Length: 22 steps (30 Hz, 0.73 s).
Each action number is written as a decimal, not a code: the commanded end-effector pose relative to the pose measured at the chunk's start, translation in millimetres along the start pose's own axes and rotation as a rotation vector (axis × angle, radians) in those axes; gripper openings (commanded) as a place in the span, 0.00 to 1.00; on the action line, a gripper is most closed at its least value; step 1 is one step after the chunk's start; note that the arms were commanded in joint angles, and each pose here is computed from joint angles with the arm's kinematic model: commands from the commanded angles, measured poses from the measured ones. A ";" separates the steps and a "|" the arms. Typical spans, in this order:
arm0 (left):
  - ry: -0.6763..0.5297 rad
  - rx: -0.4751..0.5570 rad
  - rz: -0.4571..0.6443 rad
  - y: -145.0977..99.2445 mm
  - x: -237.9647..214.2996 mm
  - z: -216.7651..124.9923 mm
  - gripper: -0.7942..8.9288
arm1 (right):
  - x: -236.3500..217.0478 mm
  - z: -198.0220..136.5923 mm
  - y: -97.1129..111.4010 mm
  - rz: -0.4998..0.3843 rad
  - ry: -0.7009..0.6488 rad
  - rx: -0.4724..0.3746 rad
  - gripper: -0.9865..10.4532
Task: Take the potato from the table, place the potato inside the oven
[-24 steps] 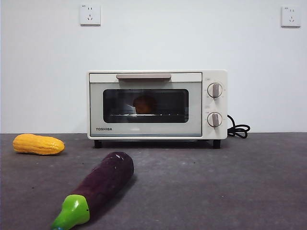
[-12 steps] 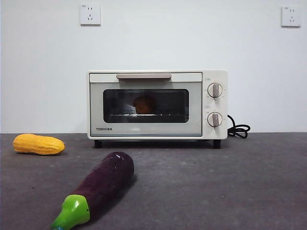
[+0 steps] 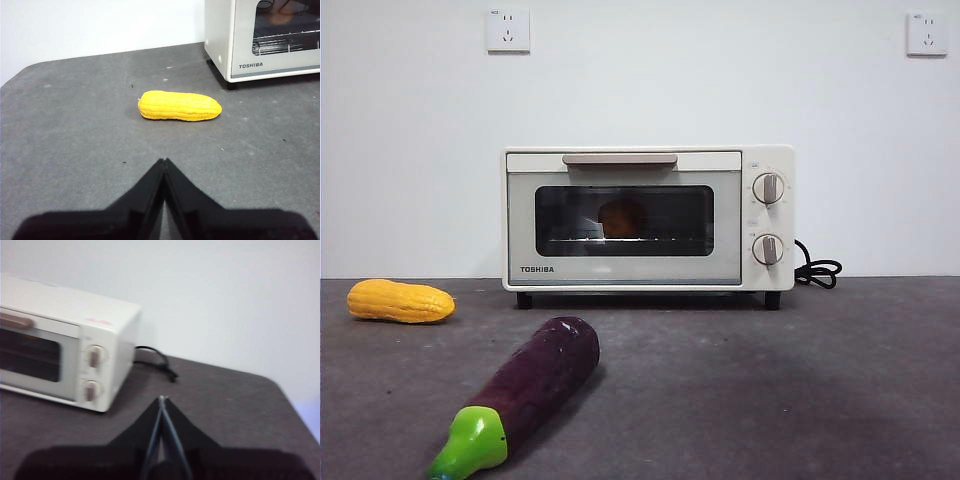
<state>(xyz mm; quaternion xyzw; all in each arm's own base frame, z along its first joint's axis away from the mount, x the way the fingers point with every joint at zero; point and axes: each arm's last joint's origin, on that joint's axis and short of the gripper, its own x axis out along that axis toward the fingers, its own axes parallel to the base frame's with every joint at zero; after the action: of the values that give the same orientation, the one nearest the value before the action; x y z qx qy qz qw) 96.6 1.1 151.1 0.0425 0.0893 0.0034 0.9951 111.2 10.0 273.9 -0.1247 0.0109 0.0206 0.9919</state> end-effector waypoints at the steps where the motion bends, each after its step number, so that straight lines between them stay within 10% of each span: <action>1: 0.002 0.010 -0.003 -0.2 0.9 -2.5 0.08 | -3.4 -32.8 4.0 -0.037 -0.005 -0.008 0.09; 22: 0.003 0.010 -0.004 -0.2 0.9 -2.5 0.08 | -10.1 -119.0 19.9 -0.046 0.127 0.089 0.09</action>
<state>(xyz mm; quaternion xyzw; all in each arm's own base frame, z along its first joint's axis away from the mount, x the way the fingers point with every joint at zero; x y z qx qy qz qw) 96.6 1.1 151.1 0.0425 0.0893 0.0034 0.9951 98.5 -0.2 155.9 -0.0853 0.0730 -0.0093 0.9936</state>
